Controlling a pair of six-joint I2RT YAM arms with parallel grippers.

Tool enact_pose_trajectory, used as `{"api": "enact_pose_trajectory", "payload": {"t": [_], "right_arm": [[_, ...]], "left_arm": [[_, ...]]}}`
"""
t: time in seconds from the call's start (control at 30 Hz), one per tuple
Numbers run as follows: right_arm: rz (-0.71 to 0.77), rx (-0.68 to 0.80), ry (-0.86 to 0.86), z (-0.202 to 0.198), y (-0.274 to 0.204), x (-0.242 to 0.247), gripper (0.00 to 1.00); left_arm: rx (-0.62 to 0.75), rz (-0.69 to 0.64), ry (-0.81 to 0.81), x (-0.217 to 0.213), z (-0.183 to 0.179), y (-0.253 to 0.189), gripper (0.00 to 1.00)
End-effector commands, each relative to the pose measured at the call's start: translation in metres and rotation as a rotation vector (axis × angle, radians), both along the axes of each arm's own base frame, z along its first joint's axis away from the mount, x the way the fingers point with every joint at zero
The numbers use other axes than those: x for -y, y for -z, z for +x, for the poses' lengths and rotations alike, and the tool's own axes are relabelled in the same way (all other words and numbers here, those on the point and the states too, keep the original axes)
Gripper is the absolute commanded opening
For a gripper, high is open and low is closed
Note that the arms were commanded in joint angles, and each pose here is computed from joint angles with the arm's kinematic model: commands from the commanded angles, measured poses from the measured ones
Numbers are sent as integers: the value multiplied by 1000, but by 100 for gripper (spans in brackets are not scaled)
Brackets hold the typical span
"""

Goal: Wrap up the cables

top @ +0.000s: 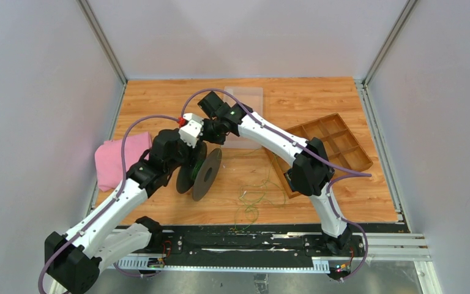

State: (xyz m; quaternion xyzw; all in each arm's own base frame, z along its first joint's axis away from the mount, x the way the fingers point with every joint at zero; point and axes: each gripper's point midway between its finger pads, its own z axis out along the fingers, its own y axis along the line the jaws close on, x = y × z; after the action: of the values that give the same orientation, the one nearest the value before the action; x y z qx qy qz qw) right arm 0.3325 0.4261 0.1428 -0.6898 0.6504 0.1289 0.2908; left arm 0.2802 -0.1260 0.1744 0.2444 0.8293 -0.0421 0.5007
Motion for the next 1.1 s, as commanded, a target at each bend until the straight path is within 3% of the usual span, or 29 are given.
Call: {"api": "enact_pose_trajectory", "payload": {"t": [0.0, 0.17, 1.07], "right_arm": [[-6, 7, -12, -1, -1, -3, 1], [-4, 8, -13, -1, -2, -3, 1], [-10, 13, 8, 1, -5, 1, 1]], "left_arm": [[-15, 31, 39, 2, -6, 11, 55], [-15, 40, 45, 2, -7, 13, 52], [25, 1, 72, 6, -11, -6, 0]]}}
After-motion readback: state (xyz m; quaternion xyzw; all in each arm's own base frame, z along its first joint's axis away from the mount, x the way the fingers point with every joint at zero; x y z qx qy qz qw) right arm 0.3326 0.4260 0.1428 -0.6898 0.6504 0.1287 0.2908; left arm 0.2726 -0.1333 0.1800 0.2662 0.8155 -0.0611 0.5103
